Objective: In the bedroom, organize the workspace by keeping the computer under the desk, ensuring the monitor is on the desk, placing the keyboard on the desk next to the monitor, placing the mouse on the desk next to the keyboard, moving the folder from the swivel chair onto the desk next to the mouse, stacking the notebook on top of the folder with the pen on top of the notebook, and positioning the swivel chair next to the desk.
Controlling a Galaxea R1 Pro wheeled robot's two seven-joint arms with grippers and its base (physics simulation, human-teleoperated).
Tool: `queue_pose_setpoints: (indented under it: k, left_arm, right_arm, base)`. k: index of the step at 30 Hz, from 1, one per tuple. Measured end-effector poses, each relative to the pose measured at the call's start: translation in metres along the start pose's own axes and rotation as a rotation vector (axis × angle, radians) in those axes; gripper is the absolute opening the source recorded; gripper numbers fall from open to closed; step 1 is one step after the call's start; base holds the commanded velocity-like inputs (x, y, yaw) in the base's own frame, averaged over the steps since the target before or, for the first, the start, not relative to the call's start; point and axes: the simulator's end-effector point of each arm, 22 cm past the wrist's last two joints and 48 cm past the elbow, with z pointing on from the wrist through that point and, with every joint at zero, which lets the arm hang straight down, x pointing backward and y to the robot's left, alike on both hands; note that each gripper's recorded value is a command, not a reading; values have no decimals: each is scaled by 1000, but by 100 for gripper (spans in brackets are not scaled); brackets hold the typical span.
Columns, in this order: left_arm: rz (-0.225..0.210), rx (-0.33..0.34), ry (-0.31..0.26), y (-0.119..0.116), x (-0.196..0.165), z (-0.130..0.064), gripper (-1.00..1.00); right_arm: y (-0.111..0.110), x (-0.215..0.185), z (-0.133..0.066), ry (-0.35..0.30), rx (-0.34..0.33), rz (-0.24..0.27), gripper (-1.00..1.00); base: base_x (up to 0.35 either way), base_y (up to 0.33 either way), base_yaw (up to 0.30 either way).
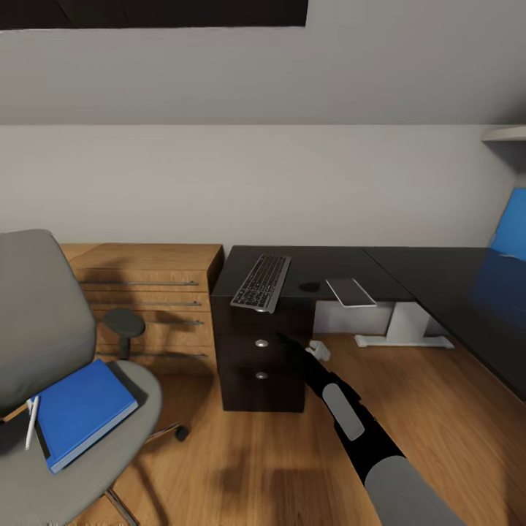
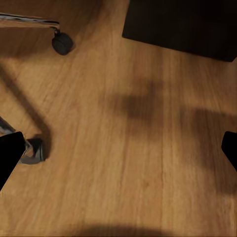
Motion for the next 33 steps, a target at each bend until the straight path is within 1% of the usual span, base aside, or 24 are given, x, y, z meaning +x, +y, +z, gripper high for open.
queue_pose_setpoints:
  k: [7,10,20,26,31,33]
  left_arm:
    - [1,-2,2,1,1,0,100]
    - [1,-3,3,1,1,0,100]
    - [0,-3,3,1,1,0,100]
    - [0,-2,3,1,1,0,100]
    - [0,-2,3,0,1,0,100]
    - [0,-1,3,0,1,0,100]
  right_arm:
    - [-2,0,0,0,3,2,100]
    - [-2,0,0,-1,3,1,100]
    - [-1,-3,-1,-4,-10,-3,100]
    - [6,-5,-2,-6,-45,-9,100]
    - [6,-8,-3,-10,-55,-13,100]
    - [6,-11,-3,-22,-55,-18,100]
  base:
    - [0,0,255]
    - [0,0,135]
    - [8,0,24]
    - [212,0,2]
    - [93,0,0]
    - [29,0,0]
